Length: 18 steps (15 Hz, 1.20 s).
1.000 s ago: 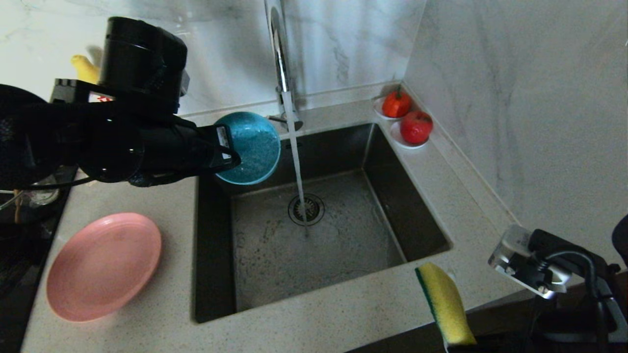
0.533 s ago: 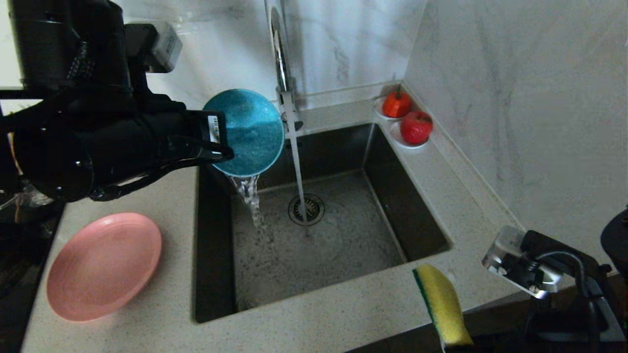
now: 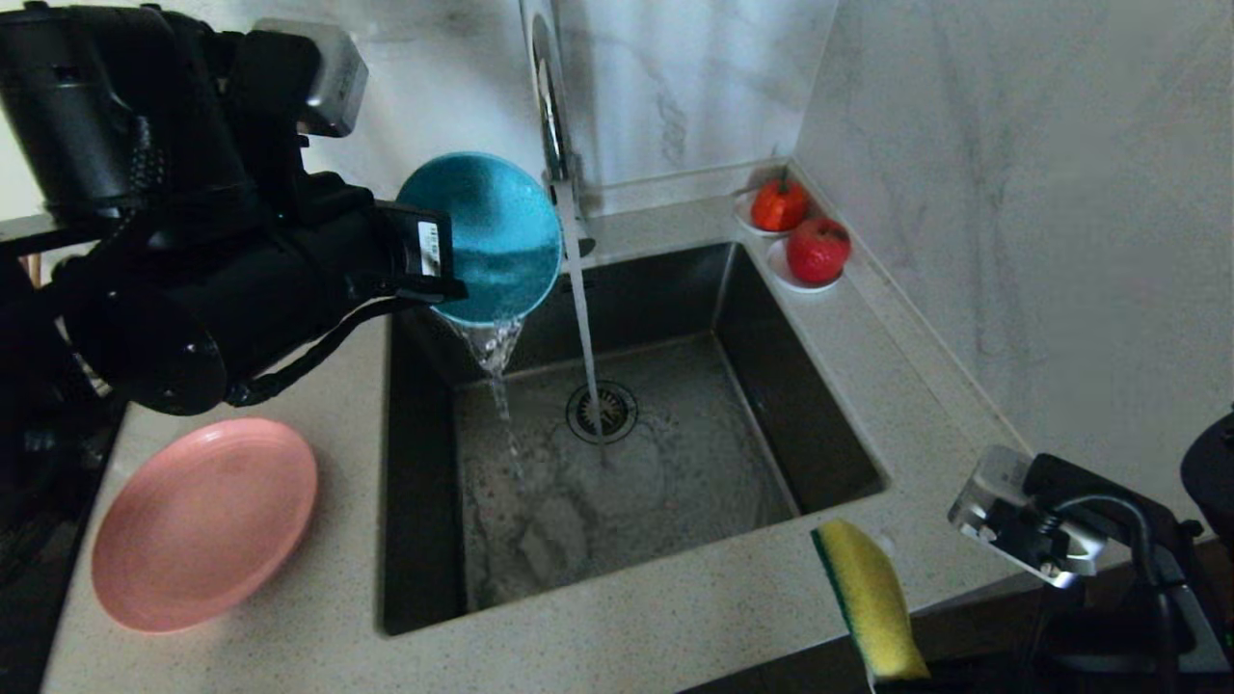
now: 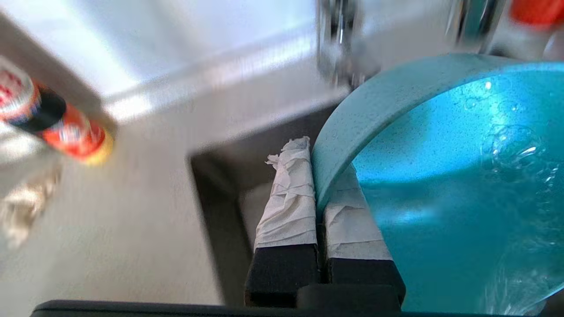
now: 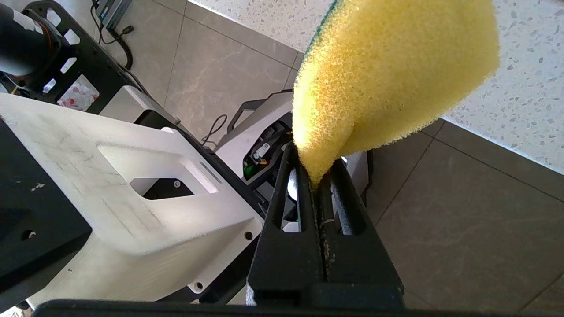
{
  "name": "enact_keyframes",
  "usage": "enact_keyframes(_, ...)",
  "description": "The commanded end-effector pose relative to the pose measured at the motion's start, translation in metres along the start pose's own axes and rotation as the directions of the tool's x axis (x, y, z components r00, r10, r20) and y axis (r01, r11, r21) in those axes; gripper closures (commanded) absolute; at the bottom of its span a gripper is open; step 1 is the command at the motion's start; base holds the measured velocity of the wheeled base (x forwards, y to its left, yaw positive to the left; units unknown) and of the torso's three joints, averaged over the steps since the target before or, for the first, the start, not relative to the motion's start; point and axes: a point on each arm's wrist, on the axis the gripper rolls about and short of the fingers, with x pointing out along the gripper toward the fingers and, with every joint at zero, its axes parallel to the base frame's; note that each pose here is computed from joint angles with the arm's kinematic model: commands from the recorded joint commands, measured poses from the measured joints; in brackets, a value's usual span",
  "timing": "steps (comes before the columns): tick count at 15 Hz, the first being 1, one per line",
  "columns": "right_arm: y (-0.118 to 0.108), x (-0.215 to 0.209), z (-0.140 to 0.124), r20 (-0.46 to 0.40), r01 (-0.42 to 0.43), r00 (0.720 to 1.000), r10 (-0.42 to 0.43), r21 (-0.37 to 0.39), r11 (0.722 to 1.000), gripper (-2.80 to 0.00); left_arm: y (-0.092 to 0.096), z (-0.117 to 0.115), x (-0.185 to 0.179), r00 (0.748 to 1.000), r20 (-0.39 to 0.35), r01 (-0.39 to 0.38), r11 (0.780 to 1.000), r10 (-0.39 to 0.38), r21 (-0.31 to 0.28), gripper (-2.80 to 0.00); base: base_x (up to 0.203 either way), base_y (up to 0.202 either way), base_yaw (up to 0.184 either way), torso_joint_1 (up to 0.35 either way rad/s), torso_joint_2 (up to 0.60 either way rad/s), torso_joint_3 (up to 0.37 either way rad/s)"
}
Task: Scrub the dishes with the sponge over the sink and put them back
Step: Wash the bowl
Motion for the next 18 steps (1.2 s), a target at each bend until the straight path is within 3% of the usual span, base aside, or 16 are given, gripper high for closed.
enact_keyframes(1, 0.000, -0.003, 0.000, 0.007, 0.000, 1.000, 0.000, 0.002, 1.000, 0.00, -0.002, -0.003, 0.003, 0.998, 0.065, -0.016, 1.000, 0.015, 0.019, 0.00, 0.000, 0.000, 0.000, 0.000, 0.00, 0.000)
enact_keyframes(3, 0.000, -0.003, 0.001, 0.007, 0.000, 1.000, 0.000, 0.002, 1.000, 0.00, -0.001, 0.001, 0.002, 0.988, 0.149, -0.038, 0.999, 0.034, 0.025, 0.00, 0.000, 0.000, 0.000, 0.000, 0.00, 0.000)
enact_keyframes(8, 0.000, -0.003, 0.000, 0.006, -0.002, 1.000, 0.002, 0.000, 1.000, 0.00, 0.002, 0.011, -0.001, 0.962, 0.266, -0.079, 0.996, 0.063, 0.047, 0.00, 0.000, 0.000, 0.000, 0.000, 0.00, 0.000)
enact_keyframes(18, 0.000, -0.005, 0.000, 0.012, -0.002, 1.000, 0.002, 0.001, 1.000, 0.00, 0.007, 0.023, -0.010, 0.889, 0.454, -0.128, 0.984, 0.059, 0.125, 0.00, 0.000, 0.000, 0.000, 0.000, 0.00, 0.000)
